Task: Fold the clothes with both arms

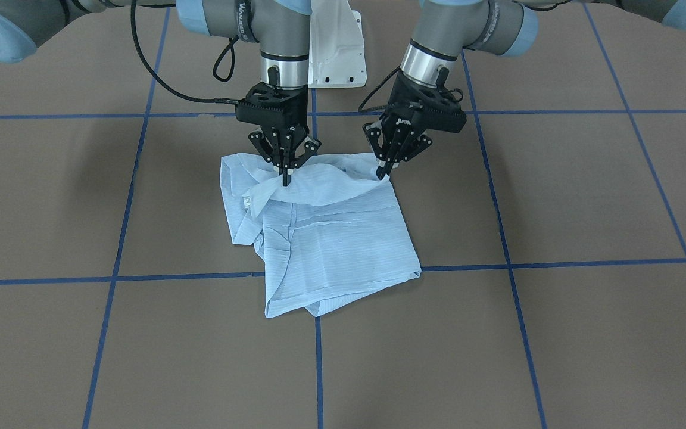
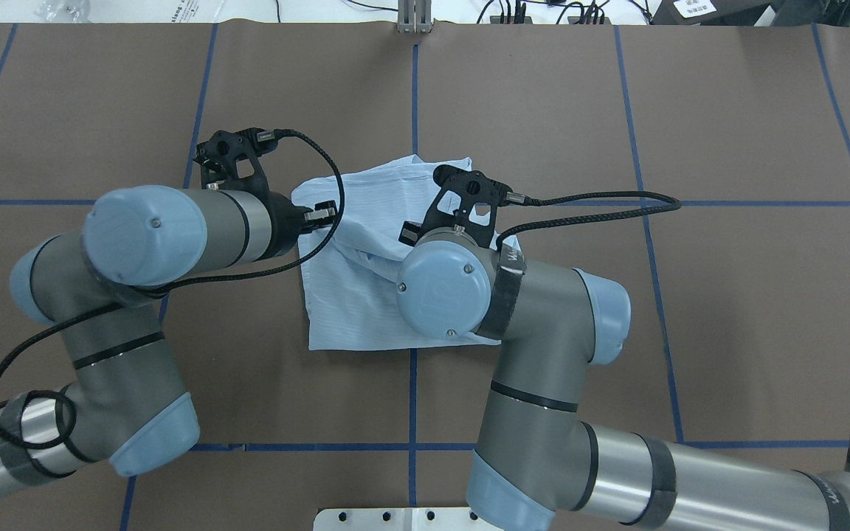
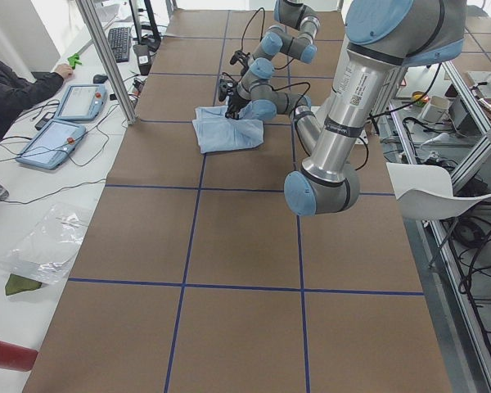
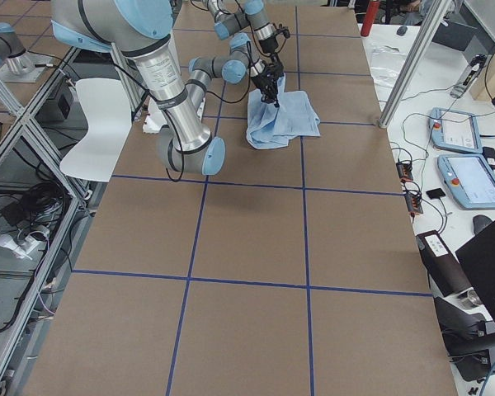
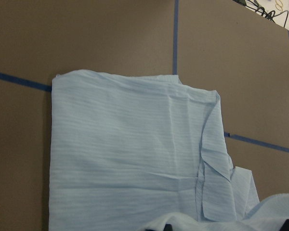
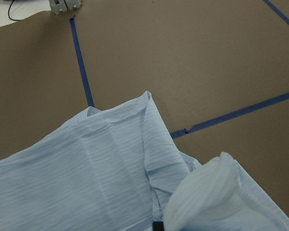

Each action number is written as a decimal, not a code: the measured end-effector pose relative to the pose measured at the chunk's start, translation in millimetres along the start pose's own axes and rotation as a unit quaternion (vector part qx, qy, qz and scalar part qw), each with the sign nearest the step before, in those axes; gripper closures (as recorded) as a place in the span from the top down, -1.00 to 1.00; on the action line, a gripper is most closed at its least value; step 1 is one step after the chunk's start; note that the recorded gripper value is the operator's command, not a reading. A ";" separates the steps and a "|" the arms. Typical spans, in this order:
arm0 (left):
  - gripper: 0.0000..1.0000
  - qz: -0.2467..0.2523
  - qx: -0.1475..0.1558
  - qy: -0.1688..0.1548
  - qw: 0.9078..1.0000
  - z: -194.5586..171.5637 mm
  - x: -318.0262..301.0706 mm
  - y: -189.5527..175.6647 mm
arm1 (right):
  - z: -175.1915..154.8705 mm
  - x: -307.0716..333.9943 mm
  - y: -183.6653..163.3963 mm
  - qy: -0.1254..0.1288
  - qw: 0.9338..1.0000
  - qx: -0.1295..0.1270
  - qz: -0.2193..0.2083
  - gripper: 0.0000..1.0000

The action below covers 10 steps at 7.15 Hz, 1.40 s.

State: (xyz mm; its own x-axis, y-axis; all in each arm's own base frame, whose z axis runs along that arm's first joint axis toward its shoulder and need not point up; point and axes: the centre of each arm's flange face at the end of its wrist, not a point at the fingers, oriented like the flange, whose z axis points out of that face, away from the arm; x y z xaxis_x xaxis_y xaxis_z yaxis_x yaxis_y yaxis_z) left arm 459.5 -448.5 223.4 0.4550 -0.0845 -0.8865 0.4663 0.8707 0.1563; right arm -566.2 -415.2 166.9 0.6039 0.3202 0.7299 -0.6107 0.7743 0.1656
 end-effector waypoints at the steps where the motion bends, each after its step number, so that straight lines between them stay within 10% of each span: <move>1: -1.00 0.011 0.008 -0.016 1.000 17.2 -5.3 -14.4 | 18.2 -13.5 -11.2 0.001 1.000 0.009 0.000 -1.00; 7: -1.00 0.037 0.017 -0.069 0.997 107.8 -49.6 -40.3 | 100.5 -75.2 -51.1 0.007 0.999 0.035 -0.001 -1.00; 8: -0.28 0.046 0.017 -0.068 0.996 112.2 -51.3 -40.7 | 108.7 -75.8 -56.3 0.006 0.999 0.038 -0.001 0.56; 9: 0.99 0.052 0.019 -0.061 0.997 112.3 -51.0 -42.2 | 113.5 -75.4 -62.2 0.004 0.999 0.040 -0.004 0.98; 10: 1.00 0.059 0.021 -0.046 0.997 109.1 -48.4 -44.8 | 114.2 -76.4 -70.3 0.003 0.999 0.038 -0.007 0.99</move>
State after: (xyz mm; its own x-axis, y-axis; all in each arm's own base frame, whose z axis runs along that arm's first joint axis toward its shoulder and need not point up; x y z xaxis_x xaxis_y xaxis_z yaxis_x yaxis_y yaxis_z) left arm 499.3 -536.2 306.9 0.5760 -0.0286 -0.8170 0.4359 0.8562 0.2773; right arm -627.9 -556.4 175.3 0.6150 0.3137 0.7234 -0.6393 0.7354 0.2246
